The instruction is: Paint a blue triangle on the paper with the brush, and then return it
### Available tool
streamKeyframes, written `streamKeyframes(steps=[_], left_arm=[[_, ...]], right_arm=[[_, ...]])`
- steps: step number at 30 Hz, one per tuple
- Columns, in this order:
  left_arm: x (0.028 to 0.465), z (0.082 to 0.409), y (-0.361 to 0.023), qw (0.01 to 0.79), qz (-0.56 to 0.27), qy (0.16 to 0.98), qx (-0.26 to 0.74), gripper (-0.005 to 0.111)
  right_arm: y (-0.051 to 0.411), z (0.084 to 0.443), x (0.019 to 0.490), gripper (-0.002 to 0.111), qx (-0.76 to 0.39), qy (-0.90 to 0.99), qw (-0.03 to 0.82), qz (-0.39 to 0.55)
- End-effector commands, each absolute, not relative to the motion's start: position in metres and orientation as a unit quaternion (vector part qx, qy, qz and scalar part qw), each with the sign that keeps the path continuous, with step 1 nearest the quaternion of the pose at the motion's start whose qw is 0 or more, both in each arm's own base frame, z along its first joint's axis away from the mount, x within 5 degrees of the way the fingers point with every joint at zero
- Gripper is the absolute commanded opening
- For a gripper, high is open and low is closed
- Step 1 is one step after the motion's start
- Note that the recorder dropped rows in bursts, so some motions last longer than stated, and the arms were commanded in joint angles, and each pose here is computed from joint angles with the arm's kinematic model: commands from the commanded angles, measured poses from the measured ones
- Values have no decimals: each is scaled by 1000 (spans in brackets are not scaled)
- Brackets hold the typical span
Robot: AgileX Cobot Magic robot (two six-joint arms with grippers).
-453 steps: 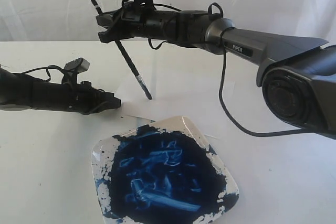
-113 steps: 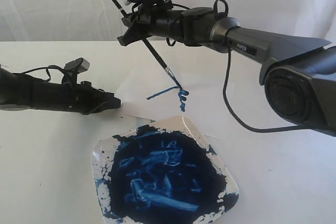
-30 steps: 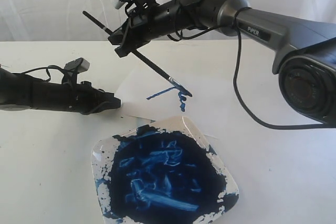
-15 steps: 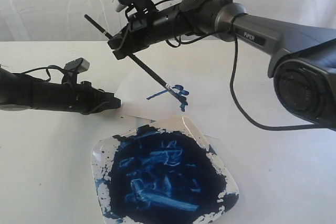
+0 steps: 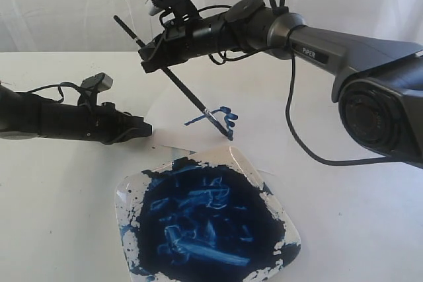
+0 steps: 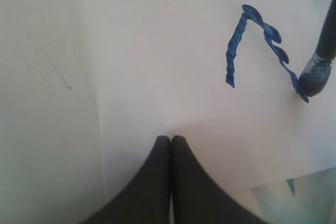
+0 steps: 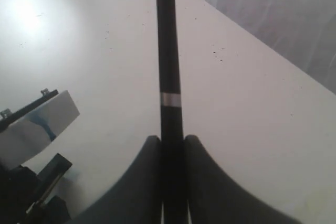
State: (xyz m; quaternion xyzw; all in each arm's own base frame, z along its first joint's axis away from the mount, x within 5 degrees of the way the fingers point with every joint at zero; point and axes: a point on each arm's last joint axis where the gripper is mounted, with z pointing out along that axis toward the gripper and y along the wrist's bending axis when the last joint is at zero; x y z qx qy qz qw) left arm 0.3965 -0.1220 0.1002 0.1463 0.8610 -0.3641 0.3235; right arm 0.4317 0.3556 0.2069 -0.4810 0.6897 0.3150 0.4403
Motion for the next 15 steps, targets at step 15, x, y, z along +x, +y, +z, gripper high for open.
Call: streamKeyframes(steps=[15], left_arm=[[396,98,-124,321,-359,863,154,0]], right_arm=[[370,214,428,0,-466,680,486,290]])
